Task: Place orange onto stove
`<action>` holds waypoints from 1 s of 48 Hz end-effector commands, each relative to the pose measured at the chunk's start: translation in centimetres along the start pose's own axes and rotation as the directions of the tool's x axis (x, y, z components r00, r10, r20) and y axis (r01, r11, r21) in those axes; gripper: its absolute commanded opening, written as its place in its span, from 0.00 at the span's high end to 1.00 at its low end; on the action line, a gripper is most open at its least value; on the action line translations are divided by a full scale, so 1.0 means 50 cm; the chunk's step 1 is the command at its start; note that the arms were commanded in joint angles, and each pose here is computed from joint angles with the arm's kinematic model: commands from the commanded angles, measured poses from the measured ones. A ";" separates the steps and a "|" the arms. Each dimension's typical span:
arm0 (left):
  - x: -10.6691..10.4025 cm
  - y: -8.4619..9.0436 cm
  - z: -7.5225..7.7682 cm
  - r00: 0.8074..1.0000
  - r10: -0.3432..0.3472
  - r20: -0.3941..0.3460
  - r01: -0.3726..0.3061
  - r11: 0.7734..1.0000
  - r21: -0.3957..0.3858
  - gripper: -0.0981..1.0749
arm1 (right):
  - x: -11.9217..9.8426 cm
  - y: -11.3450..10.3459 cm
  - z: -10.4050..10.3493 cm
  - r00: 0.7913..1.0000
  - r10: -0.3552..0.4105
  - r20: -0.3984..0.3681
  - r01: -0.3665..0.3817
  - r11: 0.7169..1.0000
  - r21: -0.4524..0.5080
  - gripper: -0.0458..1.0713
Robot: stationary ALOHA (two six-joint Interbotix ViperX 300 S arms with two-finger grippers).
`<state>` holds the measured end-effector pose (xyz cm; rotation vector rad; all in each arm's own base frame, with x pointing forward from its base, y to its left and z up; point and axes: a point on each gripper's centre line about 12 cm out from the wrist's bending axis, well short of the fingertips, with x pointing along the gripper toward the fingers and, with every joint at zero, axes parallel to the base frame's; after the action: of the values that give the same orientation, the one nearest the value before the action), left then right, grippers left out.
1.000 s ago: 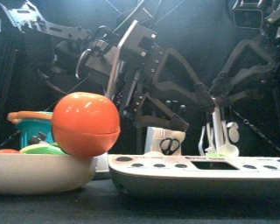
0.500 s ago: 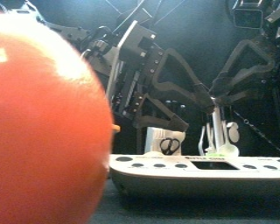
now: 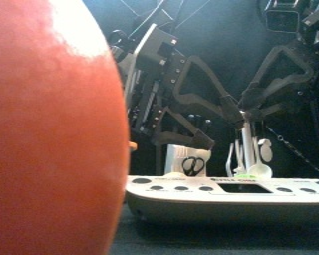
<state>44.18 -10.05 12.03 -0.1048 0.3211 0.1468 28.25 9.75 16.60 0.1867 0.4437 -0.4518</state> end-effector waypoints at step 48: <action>-0.075 0.018 0.071 0.996 -0.039 0.081 0.036 0.999 0.035 0.06 | -0.003 0.032 0.030 0.999 0.051 0.013 -0.052 0.998 0.038 0.17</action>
<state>41.73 -9.31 14.46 -0.0707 0.2934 0.1164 28.82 10.37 17.18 0.2102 0.4380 -0.4292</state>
